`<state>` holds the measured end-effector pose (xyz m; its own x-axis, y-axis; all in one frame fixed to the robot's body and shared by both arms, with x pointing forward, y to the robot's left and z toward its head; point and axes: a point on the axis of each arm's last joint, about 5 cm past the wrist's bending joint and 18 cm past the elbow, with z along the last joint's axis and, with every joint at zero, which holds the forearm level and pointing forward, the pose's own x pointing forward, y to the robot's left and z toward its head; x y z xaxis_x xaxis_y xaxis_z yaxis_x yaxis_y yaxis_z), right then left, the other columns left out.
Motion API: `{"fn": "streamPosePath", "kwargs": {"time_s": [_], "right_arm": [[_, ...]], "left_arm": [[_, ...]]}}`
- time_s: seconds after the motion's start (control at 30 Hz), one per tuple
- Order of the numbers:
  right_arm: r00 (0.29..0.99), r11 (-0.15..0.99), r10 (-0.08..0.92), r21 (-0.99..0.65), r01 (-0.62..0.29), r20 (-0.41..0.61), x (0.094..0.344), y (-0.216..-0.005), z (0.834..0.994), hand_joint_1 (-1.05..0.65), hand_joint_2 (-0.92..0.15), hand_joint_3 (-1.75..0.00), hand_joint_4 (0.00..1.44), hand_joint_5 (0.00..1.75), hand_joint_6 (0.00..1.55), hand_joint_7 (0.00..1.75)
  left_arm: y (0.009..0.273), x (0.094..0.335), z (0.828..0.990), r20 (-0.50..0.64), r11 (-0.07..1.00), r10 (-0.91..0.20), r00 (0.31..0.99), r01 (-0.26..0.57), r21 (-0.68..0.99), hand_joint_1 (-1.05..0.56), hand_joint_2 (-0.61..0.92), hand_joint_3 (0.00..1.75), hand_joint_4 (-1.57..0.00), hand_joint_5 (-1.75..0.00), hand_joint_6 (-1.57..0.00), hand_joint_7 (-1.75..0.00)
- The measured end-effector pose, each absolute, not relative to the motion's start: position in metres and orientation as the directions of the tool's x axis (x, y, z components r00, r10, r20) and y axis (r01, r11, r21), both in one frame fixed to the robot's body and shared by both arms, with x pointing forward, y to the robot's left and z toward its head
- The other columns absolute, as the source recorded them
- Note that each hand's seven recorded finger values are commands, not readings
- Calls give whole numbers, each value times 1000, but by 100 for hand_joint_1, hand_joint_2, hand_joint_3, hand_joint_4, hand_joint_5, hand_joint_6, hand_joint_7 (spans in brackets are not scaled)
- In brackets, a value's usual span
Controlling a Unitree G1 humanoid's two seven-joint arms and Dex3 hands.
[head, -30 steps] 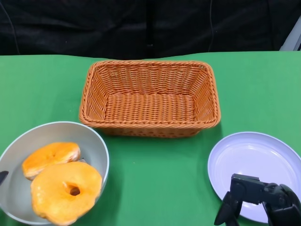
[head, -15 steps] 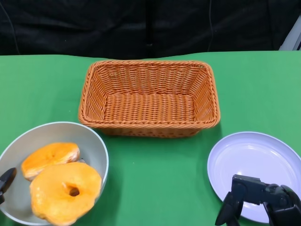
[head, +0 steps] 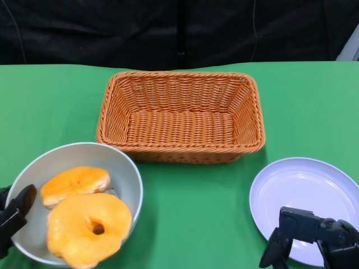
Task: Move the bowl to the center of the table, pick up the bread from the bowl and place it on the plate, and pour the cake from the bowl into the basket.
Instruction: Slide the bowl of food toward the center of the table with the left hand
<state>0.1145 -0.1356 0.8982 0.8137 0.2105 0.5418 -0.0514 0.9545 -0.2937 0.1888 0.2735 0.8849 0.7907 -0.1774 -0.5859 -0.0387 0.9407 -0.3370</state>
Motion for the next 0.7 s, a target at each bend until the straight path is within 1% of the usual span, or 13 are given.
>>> {"fn": "streamPosePath", "kwargs": {"time_s": [0.17, 0.3, 0.4, 0.47, 0.7], "right_arm": [[815, 954, 211, -294, -53, 540, 114, -136, 899, 10, -10, -175, 95, 175, 87, 146], [816, 954, 211, -294, -52, 539, 114, -136, 899, 10, -10, -175, 95, 175, 87, 146], [816, 954, 211, -294, -53, 539, 114, -136, 899, 11, -10, -175, 95, 175, 87, 146], [816, 954, 211, -294, -53, 539, 114, -136, 899, 11, -10, -175, 95, 175, 87, 146], [816, 954, 211, -294, -53, 538, 114, -136, 899, 11, -11, -175, 94, 175, 86, 146]], "left_arm": [[264, 192, 884, -572, 912, -221, 790, -41, -408, -65, 92, 59, 0, 0, 0, 0], [257, 193, 885, -570, 905, -240, 786, -31, -424, -66, 92, 58, 0, 0, 0, 0], [251, 193, 885, -562, 883, -279, 779, -22, -469, -66, 92, 59, 0, 0, 0, 0], [247, 194, 885, -558, 876, -298, 775, -11, -483, -66, 92, 61, 0, 0, 0, 0], [231, 196, 886, -542, 860, -347, 765, 29, -509, -65, 92, 60, 0, 0, 0, 0]]}}
